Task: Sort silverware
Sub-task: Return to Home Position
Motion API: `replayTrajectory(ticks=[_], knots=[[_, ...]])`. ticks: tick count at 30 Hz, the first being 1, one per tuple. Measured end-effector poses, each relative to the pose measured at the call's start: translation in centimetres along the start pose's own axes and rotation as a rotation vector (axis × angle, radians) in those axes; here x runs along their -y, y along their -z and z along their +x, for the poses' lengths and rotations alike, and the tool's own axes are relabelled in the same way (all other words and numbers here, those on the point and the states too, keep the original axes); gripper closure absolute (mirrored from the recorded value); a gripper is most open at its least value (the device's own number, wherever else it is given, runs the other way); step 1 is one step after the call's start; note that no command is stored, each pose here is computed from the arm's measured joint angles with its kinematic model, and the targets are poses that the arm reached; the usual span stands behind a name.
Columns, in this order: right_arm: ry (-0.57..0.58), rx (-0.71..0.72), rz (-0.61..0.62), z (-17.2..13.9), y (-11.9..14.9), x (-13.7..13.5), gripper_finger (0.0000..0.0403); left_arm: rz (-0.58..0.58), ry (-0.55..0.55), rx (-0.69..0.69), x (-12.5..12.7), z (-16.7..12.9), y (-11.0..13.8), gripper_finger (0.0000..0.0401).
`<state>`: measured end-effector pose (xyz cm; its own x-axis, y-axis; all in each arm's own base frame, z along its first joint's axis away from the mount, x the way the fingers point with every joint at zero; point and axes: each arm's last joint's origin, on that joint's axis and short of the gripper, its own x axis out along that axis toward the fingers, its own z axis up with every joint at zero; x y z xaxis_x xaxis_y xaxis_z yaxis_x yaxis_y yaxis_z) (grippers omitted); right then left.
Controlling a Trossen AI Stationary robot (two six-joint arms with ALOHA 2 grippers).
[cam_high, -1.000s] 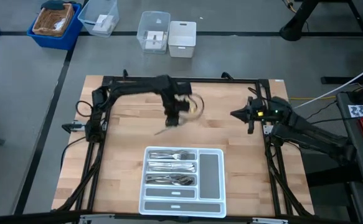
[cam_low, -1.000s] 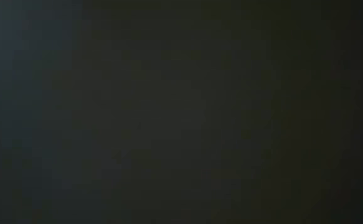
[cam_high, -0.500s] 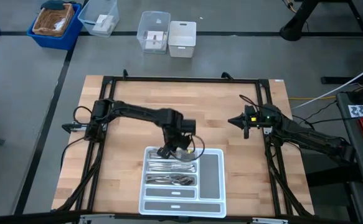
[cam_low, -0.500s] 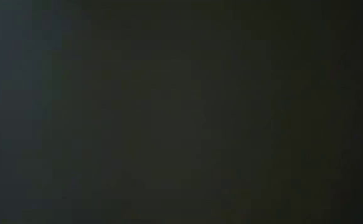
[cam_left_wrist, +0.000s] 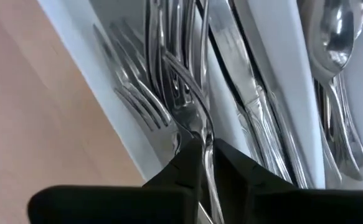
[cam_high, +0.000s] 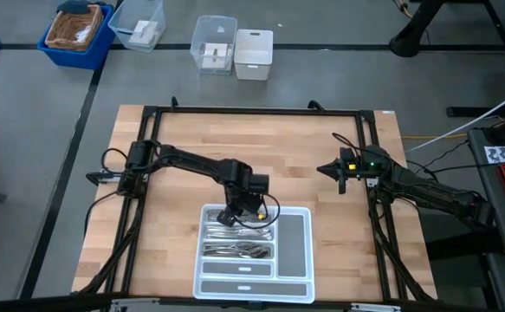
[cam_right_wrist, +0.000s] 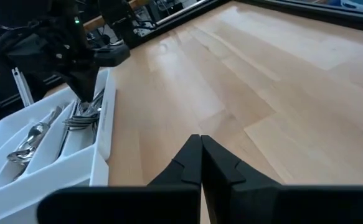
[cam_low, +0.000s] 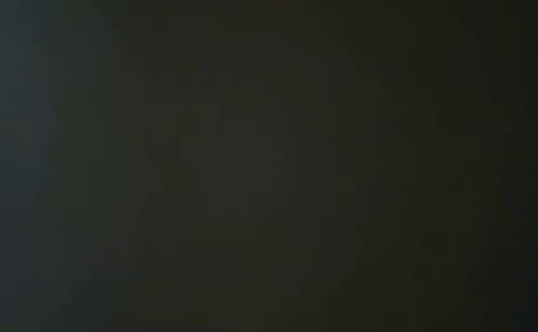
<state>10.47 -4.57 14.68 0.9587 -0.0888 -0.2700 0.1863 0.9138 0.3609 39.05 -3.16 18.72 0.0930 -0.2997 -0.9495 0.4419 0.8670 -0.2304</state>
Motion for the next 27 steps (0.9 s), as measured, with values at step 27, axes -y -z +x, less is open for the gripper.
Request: replayTrajectory(ticks=[27], knots=[[-0.041, 0.040, -0.078, 0.0, -0.3, -0.2, 0.0397, -0.284, -0.323, 0.835, 5.9, -18.0, 15.3, 0.0361]])
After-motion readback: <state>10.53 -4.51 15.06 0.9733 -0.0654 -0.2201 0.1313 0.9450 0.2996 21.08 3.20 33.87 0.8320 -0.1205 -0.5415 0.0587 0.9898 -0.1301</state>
